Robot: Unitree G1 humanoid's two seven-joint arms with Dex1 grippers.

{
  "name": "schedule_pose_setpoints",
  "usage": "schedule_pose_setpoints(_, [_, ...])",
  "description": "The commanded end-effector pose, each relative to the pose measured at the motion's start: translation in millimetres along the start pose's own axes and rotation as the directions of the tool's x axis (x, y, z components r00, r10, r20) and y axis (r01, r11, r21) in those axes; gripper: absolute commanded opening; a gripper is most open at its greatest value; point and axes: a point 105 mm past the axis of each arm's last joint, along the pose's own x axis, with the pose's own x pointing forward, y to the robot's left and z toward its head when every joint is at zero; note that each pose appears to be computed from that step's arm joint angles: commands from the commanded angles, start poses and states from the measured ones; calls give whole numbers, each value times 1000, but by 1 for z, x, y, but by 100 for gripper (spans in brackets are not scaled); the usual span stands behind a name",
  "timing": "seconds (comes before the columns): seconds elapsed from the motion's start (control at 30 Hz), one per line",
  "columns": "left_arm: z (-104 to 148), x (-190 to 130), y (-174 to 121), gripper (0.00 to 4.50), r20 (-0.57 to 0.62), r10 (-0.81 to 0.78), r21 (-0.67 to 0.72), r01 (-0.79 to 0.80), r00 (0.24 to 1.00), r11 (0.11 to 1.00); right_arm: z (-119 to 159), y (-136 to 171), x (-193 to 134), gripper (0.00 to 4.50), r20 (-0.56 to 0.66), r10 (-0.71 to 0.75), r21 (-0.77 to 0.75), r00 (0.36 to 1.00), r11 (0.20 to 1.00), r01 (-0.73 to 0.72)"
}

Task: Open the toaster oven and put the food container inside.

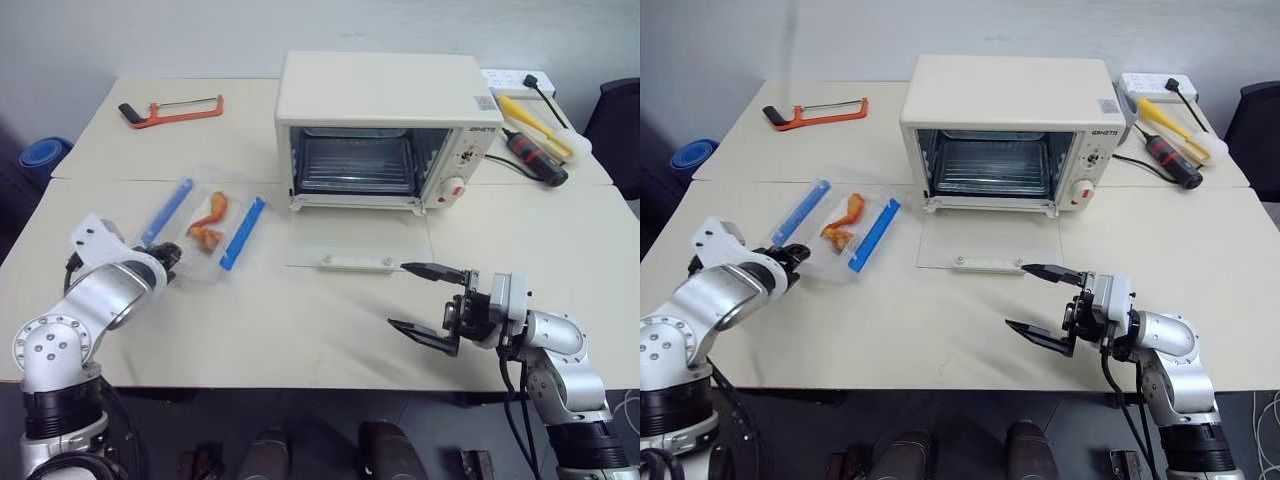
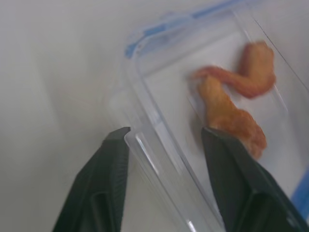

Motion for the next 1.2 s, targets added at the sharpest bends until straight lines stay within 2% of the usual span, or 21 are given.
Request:
schedule_pose_setpoints(0.03, [26,-3,22,111,55,60,60,-63,997,996,12,0,4,450,20,-3,-42,1000,999,4])
schedule_pose_setpoints(0.1, [37,-2,28,51,63,71,104,-77,996,992,12,-1,5,450,20,-11,-41,1000,999,12])
schedule_pose_setpoints(0.17, [47,-1,33,16,74,88,143,-98,993,985,12,-2,6,450,20,-17,-38,1000,999,17])
schedule_pose_setpoints(0.37, [65,-1,19,16,86,5,221,-24,996,975,5,-5,5,450,6,-43,-29,999,999,43])
schedule_pose_setpoints(0.57, [68,-12,-14,16,-45,-160,398,165,986,902,-5,-15,-15,450,-49,-118,-59,992,992,115])
schedule_pose_setpoints(0.7, [51,-17,-49,16,-194,-258,489,321,946,811,-5,-19,-40,450,-111,-179,-85,978,982,170])
schedule_pose_setpoints(0.8, [27,-18,-91,16,-306,-345,508,458,887,729,-4,-17,-61,450,-172,-234,-103,957,970,218])
schedule_pose_setpoints(0.93, [-4,-15,-132,16,-419,-373,525,556,828,644,8,-14,-65,450,-171,-291,-121,941,954,273])
schedule_pose_setpoints(1.03, [-19,-8,-149,16,-435,-382,516,574,815,636,15,-9,-61,450,-161,-310,-127,937,948,291])
schedule_pose_setpoints(1.2, [-23,4,-171,16,-349,-394,522,525,850,672,27,-2,-52,450,-129,-355,-131,926,932,338])
